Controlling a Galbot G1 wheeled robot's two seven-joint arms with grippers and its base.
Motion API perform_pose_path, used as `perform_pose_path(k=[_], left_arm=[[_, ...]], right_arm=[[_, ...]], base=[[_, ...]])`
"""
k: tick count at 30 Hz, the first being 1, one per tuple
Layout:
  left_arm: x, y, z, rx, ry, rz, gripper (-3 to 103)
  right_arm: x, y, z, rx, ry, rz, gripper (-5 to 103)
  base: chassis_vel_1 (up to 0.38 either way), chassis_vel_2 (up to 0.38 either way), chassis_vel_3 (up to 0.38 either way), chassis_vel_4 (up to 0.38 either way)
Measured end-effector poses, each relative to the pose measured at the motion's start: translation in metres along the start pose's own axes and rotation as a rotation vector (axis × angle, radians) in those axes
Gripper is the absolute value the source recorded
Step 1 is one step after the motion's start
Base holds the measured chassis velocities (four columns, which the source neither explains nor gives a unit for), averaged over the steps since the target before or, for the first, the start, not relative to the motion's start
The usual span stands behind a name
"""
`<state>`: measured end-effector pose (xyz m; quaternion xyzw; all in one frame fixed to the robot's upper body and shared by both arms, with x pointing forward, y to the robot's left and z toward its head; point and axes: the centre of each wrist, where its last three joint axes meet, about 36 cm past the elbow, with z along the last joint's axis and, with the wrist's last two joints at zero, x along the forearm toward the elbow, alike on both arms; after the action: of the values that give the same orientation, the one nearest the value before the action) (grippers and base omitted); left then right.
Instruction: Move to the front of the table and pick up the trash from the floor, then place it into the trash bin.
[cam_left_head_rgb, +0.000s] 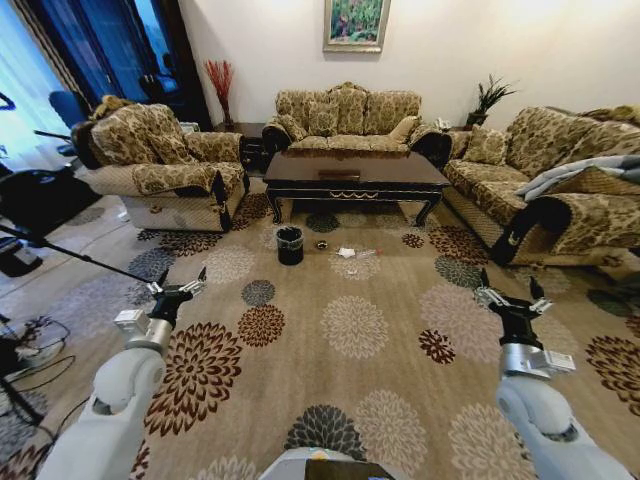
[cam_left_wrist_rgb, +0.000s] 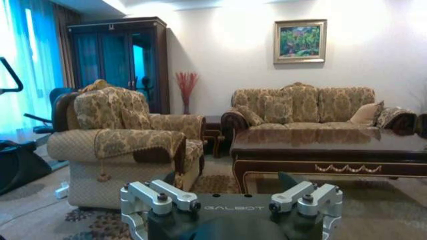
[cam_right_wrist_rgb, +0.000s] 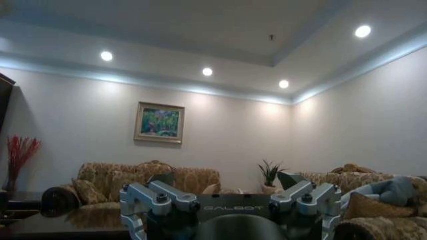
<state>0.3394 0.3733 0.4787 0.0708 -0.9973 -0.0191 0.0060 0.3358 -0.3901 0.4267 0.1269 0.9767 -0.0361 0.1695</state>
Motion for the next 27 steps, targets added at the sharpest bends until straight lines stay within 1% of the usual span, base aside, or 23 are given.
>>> perform_pose_path(k=[18, 27], left_arm=[[-0.008, -0.003, 0.002, -0.001, 0.012, 0.002, 100], [-0.012, -0.002, 0.000, -0.003, 0.005, 0.013, 100]], right_arm=[[-0.003, -0.005, 0.005, 0.011, 0.004, 0.025, 100], [-0.006, -0.006, 0.010, 0.015, 0.010, 0.032, 100]], base=[[0.000, 0.000, 0.000, 0.000], [0.000, 0.000, 0.000, 0.000]])
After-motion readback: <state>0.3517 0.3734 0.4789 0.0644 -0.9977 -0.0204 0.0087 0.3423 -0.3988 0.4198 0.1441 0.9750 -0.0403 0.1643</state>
